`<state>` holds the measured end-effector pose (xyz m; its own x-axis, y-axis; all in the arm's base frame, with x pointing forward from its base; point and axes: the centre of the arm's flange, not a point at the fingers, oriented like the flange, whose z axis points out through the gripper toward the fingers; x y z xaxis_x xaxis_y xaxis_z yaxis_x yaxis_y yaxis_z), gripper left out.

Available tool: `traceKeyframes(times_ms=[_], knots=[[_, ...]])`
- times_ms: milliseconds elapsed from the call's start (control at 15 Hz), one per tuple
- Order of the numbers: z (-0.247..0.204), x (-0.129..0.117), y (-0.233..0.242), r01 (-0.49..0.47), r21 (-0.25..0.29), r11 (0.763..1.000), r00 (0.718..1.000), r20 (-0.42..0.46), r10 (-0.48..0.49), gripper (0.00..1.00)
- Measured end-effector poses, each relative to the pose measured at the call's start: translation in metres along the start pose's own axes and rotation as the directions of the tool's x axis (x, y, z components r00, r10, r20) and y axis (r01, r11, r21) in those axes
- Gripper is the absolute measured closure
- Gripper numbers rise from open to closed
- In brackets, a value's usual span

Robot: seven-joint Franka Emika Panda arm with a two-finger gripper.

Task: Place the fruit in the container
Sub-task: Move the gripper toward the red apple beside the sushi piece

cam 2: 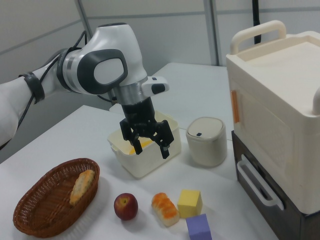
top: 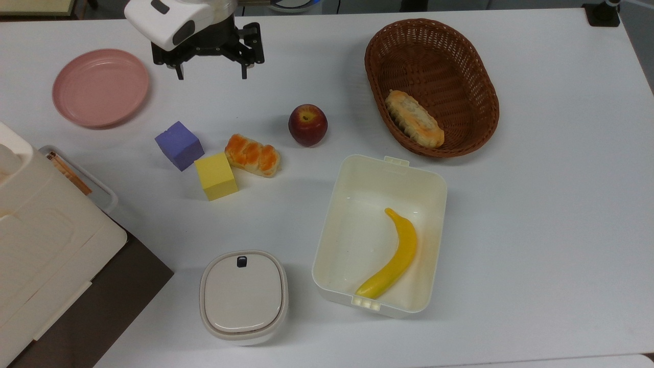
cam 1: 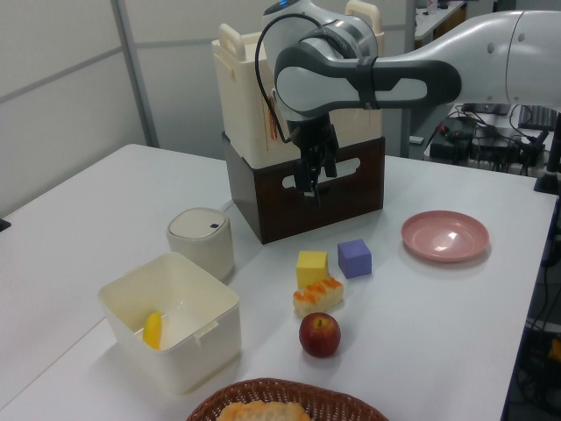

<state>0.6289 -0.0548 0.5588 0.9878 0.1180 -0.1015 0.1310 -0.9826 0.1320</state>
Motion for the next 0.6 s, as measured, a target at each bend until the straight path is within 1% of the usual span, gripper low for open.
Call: traceKeyframes(times_ms=[400, 600], knots=[[-0.0006, -0.0001, -0.0006, 0.003, 0.0, 1.0, 1.0, -0.001, -0.003, 0.0], [0.0003, 0.0015, -0.0078, 0.033, 0.0, 0.999, 0.999, 0.001, -0.033, 0.0]])
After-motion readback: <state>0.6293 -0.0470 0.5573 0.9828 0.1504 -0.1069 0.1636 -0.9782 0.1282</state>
